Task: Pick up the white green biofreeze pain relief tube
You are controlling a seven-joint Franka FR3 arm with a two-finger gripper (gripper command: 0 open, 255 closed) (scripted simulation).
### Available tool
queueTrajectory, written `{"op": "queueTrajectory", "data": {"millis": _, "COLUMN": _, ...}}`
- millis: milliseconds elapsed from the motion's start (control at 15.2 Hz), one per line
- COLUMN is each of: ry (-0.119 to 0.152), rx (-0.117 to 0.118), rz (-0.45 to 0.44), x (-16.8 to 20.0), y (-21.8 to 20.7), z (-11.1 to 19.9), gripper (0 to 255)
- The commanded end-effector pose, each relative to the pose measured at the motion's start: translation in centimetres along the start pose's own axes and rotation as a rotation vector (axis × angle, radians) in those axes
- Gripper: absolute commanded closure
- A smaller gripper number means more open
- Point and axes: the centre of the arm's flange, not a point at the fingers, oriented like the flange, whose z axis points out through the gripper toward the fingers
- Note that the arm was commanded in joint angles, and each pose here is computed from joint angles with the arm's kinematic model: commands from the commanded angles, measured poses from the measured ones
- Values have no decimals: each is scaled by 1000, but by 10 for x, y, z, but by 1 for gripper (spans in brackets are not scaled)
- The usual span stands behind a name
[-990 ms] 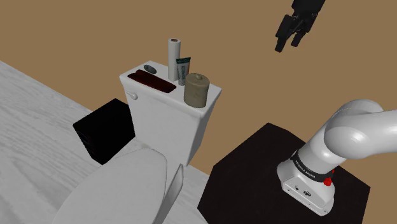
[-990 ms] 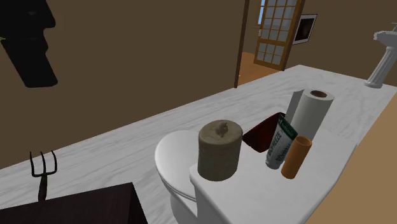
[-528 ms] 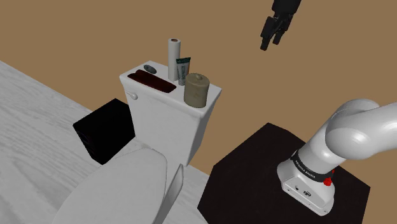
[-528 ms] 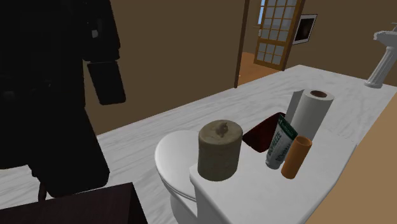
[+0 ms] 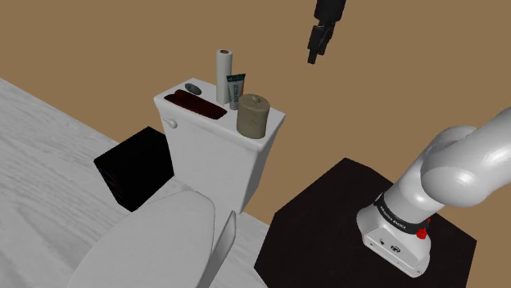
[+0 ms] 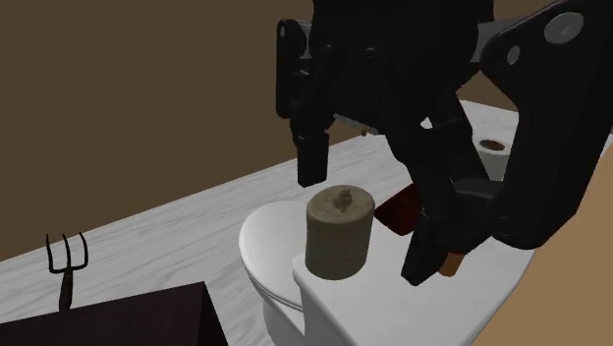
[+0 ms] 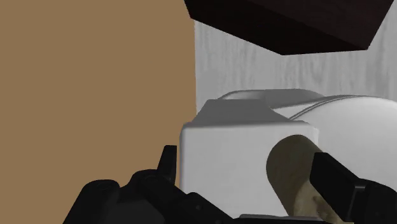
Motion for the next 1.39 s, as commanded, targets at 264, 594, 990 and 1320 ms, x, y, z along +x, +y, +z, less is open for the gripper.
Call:
{"op": "queueTrajectory", "data": {"millis": 264, "ry": -14, "rx": 10, "rz": -195, "x": 78, "y": 6, "z": 25, "gripper": 0}}
{"op": "queueTrajectory", "data": {"millis": 594, "ry": -25, "rx": 18, "rz": -355, "x": 142, "y": 0, "z": 45, "gripper": 0}}
{"op": "queueTrajectory", "data": {"millis": 990, "ry": -38, "rx": 28, "rz": -547, "x": 216, "y": -21, "z": 71, "gripper": 0}}
{"op": "queueTrajectory", "data": {"millis": 1320, "ry": -44, "rx": 33, "rz": -635, "x": 249, "y": -36, "z": 93, "gripper": 0}}
